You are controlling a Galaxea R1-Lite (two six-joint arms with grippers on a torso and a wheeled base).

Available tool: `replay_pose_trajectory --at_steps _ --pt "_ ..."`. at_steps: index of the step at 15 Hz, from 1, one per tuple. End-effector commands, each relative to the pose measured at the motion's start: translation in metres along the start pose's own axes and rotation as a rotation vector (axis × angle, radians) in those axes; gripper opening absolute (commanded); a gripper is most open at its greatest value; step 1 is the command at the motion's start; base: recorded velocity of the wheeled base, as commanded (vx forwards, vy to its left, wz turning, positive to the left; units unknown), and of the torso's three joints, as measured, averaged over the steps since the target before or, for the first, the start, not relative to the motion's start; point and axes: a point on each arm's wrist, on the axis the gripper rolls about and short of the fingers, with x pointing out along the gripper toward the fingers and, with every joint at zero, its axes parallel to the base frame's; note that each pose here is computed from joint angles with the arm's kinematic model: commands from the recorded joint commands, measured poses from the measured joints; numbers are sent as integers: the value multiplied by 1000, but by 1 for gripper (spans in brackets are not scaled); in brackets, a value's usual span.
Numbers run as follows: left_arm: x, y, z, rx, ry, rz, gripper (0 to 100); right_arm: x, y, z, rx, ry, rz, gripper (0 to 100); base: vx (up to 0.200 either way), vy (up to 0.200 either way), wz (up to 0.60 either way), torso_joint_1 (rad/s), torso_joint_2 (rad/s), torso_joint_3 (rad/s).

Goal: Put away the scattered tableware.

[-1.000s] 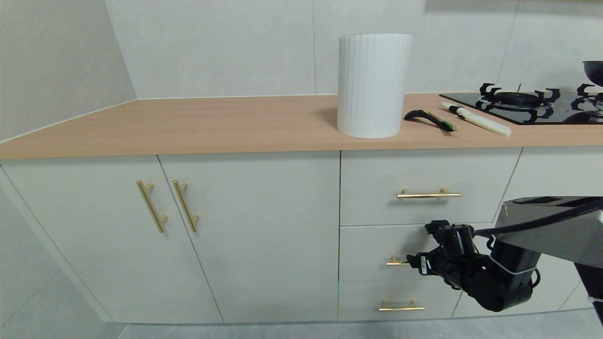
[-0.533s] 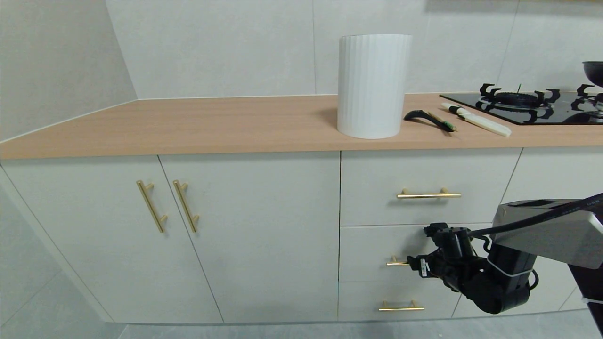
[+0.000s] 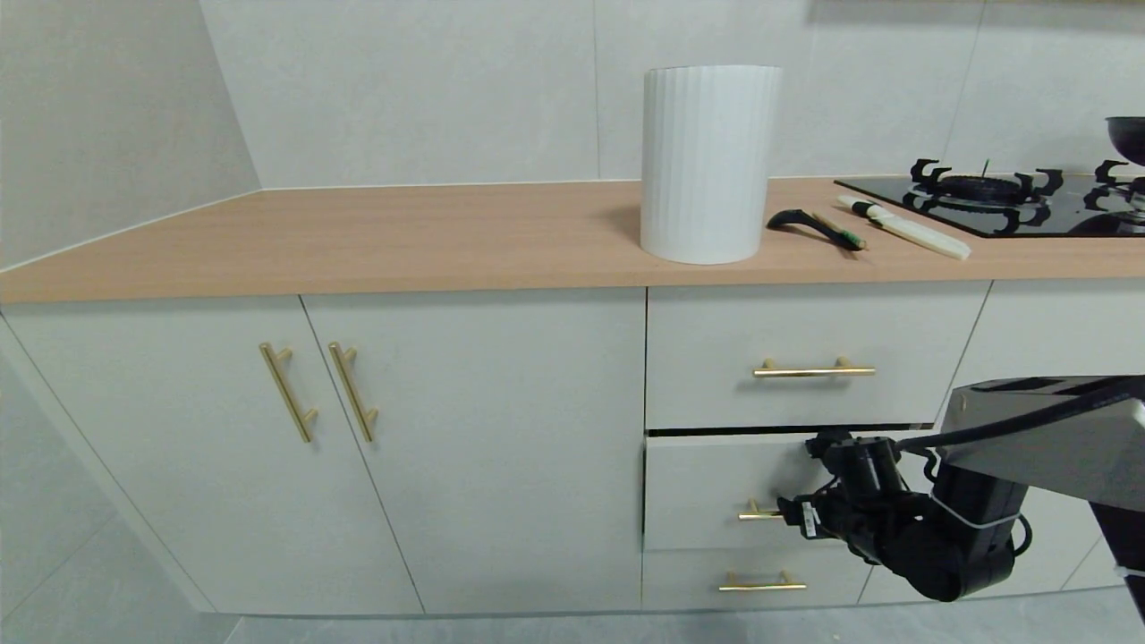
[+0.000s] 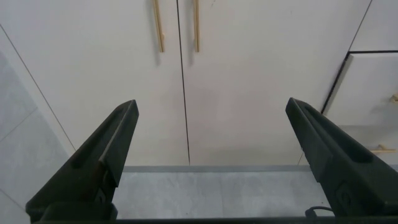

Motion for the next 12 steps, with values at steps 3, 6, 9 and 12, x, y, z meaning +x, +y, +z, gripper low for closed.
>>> replay_pose_trajectory --at_steps 3,6,9,12 --pt "0 0 0 1 0 1 100 -70 10 24 -96 103 74 100 0 0 0 0 0 0" --pt "0 0 0 1 0 1 100 -160 8 59 -134 88 190 100 0 0 0 0 0 0" --pt "0 0 0 1 0 1 100 -208 6 76 -136 -8 236 100 0 0 0 0 0 0" --pt "0 0 0 1 0 1 100 -208 8 79 -116 -26 234 100 0 0 0 0 0 0"
